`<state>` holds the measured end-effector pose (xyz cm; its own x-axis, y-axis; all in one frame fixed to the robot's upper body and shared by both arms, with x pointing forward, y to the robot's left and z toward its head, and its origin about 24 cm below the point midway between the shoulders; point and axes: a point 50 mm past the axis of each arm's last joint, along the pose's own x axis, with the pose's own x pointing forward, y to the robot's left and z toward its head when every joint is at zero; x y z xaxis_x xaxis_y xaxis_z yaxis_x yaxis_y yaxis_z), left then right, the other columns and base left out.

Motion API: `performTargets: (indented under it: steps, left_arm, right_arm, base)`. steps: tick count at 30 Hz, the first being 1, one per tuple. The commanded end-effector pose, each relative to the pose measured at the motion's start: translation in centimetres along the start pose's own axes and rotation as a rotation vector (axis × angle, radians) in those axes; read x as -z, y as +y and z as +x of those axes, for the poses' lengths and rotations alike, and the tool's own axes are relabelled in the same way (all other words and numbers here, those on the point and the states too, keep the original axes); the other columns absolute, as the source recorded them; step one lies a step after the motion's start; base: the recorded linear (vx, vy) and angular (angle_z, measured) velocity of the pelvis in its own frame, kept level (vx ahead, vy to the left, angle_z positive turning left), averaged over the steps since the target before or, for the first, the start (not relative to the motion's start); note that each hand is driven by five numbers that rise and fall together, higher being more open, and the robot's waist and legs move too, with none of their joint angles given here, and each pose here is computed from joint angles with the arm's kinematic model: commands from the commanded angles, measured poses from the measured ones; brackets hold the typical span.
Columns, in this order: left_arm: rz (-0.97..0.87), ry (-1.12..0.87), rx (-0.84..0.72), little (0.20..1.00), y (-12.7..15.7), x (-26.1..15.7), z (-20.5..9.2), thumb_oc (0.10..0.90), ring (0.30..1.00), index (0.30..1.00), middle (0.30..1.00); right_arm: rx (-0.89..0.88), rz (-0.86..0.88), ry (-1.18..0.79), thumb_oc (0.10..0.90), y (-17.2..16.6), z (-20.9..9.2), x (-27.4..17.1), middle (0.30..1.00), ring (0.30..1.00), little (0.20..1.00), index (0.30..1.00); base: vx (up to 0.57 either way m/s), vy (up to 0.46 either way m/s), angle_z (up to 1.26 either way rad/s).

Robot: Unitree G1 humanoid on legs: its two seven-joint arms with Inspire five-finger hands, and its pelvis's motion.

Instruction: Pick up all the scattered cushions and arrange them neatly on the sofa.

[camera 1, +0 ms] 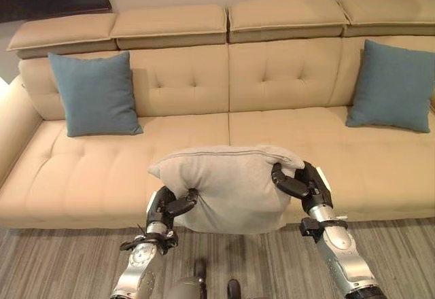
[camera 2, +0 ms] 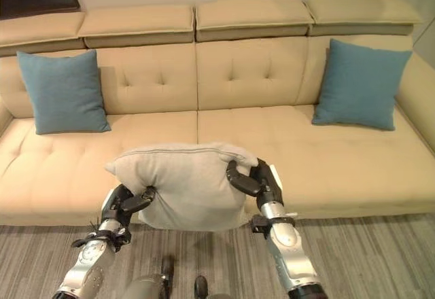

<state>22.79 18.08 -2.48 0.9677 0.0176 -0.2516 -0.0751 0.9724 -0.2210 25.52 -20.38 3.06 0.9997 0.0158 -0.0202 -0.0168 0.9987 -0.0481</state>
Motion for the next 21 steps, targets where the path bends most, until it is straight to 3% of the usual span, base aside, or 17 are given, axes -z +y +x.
performTargets:
  steps: [1,8,21]
  left_arm:
    - [-0.001,-0.420,0.330,0.300,-6.2,-8.2,0.9,0.400,0.300,0.300,0.300]
    - [0.091,-0.503,0.303,0.300,-6.1,-10.5,1.8,0.400,0.300,0.300,0.300]
    - [0.141,-0.535,0.238,0.300,-6.0,-12.0,3.9,0.400,0.300,0.300,0.300]
  right_arm:
    - [-0.184,0.010,-0.368,0.400,4.2,1.2,-6.7,0.300,0.300,0.300,0.300]
    - [-0.214,-0.045,-0.356,0.400,5.4,1.8,-6.5,0.300,0.300,0.300,0.300]
    - [-0.164,-0.177,-0.377,0.400,5.3,3.7,-7.5,0.300,0.300,0.300,0.300]
  base:
    - [0.00,0.000,-0.46]
    - [0.30,0.140,-0.31]
    - [0.23,-0.120,0.43]
